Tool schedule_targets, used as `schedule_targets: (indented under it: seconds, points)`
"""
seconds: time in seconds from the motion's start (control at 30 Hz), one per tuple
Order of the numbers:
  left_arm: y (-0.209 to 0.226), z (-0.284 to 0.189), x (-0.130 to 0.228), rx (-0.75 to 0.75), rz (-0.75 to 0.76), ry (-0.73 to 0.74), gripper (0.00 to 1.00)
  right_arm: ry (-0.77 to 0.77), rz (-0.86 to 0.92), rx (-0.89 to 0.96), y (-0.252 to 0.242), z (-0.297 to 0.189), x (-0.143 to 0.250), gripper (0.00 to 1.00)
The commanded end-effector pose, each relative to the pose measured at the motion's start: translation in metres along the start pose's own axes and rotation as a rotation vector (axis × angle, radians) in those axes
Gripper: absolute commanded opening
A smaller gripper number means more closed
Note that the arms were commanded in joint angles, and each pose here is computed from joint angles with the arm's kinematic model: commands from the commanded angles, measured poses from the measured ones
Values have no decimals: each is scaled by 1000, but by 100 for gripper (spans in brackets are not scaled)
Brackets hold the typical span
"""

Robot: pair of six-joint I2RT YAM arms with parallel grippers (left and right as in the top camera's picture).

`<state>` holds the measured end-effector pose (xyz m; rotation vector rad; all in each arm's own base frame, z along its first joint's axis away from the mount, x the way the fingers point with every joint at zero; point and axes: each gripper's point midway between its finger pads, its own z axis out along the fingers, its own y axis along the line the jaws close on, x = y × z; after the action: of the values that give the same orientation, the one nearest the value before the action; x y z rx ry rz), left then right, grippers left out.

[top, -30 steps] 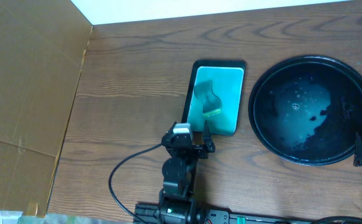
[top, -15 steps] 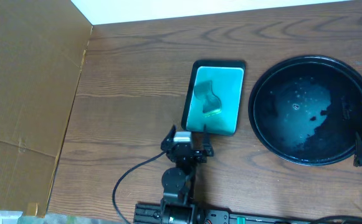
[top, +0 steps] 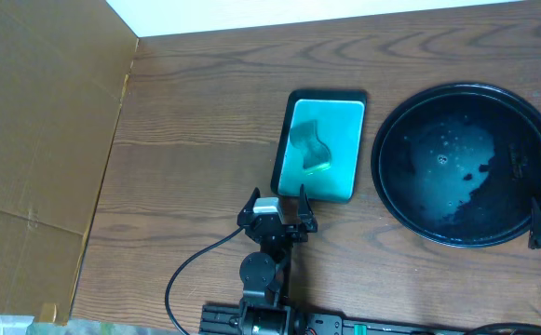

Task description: Clean dirty plates on tray and stack at the side

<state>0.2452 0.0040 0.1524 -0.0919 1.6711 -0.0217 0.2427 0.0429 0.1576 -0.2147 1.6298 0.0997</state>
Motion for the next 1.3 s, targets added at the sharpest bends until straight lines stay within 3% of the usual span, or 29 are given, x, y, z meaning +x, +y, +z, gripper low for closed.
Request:
schedule_targets:
  seconds: [0.0, 1.27]
  points:
    - [-1, 0, 17, 10, 34, 55, 94, 1, -13, 14, -3, 0, 1, 99]
    - [-5, 0, 17, 27, 65, 57, 94, 1, -13, 14, -3, 0, 1, 99]
